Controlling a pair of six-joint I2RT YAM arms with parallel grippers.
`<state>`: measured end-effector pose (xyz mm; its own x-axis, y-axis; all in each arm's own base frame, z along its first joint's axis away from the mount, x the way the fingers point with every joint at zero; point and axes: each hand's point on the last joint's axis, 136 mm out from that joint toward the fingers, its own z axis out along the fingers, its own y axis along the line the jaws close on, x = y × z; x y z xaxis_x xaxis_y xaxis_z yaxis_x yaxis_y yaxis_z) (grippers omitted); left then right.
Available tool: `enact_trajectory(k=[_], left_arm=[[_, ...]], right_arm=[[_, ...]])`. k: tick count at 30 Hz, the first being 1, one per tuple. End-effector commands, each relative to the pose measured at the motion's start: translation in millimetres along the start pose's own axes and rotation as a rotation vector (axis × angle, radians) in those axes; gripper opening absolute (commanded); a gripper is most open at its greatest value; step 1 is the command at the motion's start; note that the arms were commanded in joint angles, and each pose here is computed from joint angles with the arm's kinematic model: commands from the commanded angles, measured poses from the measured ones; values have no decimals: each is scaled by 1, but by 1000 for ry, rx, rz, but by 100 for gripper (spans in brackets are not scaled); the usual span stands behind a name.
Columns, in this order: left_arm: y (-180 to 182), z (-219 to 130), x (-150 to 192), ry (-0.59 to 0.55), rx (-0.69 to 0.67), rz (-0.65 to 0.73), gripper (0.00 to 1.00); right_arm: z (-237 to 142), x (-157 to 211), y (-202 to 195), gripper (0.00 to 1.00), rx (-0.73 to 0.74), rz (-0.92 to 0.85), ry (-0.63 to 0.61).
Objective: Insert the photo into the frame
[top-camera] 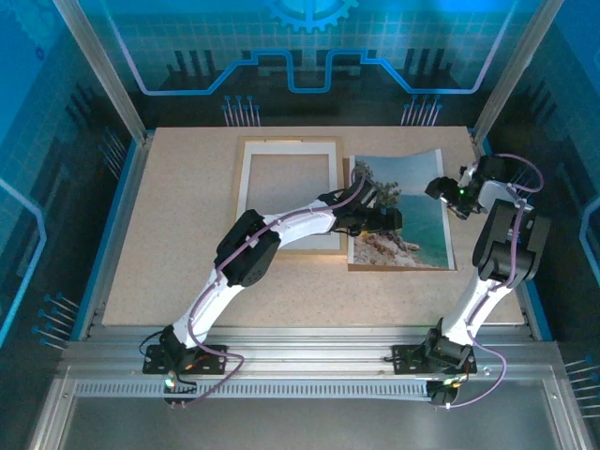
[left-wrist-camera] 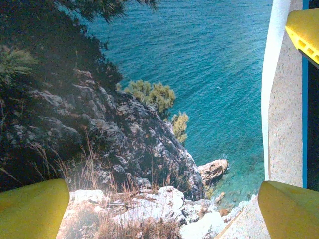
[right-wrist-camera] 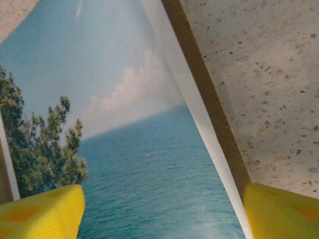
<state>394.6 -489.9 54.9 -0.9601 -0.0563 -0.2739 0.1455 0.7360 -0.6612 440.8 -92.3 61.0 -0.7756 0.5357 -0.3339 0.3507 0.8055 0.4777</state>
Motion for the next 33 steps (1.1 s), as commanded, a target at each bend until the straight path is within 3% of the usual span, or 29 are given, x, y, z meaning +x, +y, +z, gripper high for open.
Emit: enact_trajectory(k=[1, 10, 16, 21, 33], left_arm=[[20, 13, 14, 57, -48, -43, 99], [20, 11, 14, 70, -49, -43, 99], [20, 8, 16, 87, -58, -33, 99], [21, 9, 17, 87, -59, -34, 99], [21, 8, 15, 84, -58, -30, 99]], right_arm=[[-3, 11, 6, 83, -50, 19, 29], [10, 3, 4, 81, -104, -145, 30], [24, 1, 14, 76, -235, -109, 134], [28, 9, 4, 74, -105, -149, 147], [4, 0, 17, 43, -94, -176, 101]])
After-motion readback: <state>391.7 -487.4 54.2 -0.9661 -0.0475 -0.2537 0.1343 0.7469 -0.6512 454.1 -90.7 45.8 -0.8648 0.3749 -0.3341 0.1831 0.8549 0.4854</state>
